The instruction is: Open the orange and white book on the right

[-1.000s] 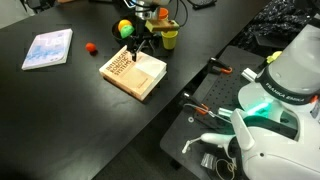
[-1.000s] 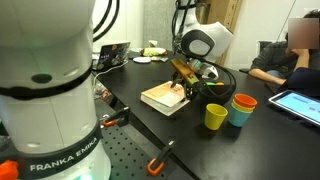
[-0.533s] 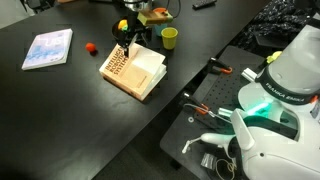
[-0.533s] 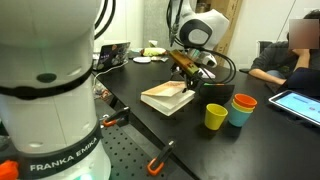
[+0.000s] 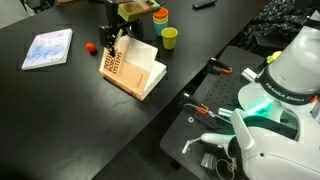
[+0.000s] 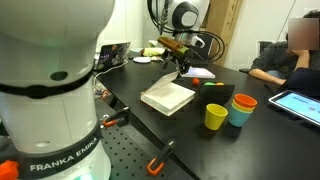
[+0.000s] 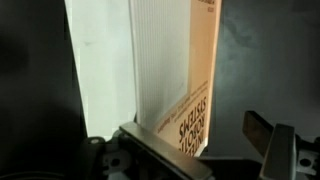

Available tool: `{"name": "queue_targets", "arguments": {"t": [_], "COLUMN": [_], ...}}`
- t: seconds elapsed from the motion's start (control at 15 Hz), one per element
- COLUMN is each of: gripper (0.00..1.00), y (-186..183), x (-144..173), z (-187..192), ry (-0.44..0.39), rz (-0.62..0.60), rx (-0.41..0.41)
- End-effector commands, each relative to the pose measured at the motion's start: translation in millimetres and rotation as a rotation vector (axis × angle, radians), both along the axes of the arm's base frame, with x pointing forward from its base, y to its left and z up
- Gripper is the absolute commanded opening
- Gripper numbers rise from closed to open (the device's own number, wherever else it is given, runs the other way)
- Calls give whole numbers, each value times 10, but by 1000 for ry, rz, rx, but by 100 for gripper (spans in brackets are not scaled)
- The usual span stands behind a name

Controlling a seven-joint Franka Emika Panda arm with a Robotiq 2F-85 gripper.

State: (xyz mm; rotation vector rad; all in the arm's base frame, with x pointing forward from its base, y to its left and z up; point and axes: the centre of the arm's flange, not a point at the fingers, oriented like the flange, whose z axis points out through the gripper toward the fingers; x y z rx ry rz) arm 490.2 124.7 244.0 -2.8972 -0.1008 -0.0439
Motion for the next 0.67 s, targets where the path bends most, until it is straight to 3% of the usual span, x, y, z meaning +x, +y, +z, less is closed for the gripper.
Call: {"name": "queue_targets", "arguments": {"t": [0.0,0.33,0.6], "gripper": [100,100,100], "y": [333,688,990], "x": [-150,-364,-505], "z": [220,23,196], "ry": [-3,59,43], "rz": [0,-55,-38], "rx": [36,189,290]}}
